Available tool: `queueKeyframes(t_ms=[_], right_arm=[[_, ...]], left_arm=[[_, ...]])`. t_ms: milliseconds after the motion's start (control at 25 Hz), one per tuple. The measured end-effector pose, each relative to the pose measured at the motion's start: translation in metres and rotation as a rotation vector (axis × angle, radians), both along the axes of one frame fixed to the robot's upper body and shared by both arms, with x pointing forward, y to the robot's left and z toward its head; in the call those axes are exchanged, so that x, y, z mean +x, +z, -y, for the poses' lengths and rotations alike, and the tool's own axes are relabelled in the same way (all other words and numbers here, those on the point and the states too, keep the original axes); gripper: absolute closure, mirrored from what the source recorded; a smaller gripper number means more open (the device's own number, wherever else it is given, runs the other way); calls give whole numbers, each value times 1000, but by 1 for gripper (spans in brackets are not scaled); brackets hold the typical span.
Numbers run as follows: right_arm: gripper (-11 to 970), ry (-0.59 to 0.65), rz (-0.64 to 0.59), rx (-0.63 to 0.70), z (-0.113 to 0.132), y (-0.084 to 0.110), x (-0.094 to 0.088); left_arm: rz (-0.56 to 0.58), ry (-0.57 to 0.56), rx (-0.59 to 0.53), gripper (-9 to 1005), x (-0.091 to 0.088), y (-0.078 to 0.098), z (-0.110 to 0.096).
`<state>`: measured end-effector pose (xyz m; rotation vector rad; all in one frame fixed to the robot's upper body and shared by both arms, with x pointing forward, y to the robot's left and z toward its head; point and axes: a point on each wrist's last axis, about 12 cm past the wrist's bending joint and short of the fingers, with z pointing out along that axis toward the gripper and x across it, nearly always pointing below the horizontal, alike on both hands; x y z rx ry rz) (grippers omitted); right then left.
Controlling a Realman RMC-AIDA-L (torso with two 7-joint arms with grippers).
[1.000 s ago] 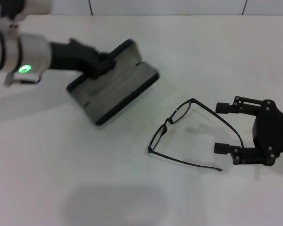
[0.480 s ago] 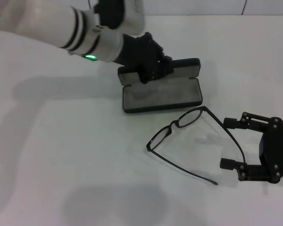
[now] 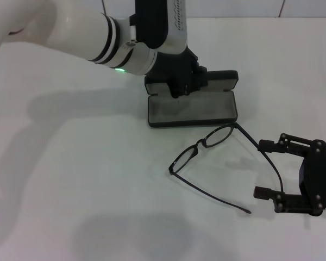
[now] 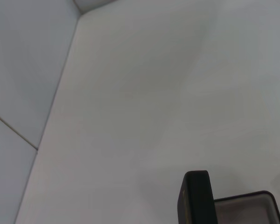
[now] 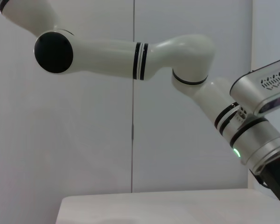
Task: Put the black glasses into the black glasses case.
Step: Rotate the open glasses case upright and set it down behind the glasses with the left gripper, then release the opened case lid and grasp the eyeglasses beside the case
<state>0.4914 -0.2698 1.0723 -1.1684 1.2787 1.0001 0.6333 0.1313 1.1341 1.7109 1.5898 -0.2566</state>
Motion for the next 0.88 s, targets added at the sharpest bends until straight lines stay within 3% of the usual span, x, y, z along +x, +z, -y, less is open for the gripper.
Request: queueKeyframes(t_ms=[480, 520, 640, 680, 720, 760, 880], right_arm=[[179, -16, 21, 5, -1, 5, 7], [179, -34, 29, 16, 0, 6, 9], [179, -147, 67, 89, 4, 15, 21], [179, -193, 83, 123, 5, 19, 26], [179, -230, 111, 153, 6, 26, 32], [179, -235, 128, 153, 5, 30, 36], [180, -156, 166, 40, -6, 53, 59]], left_arm=[[-89, 0, -156, 662, -9, 7, 3], [-98, 11, -211, 658, -10, 10, 1], [-128, 78, -449, 515, -13, 21, -16], [-128, 78, -449, 468, -13, 21, -16], [-140, 123, -569, 420, -14, 25, -30], [-175, 209, -742, 416, -20, 22, -58], [-235, 326, -926, 405, -36, 3, -92]])
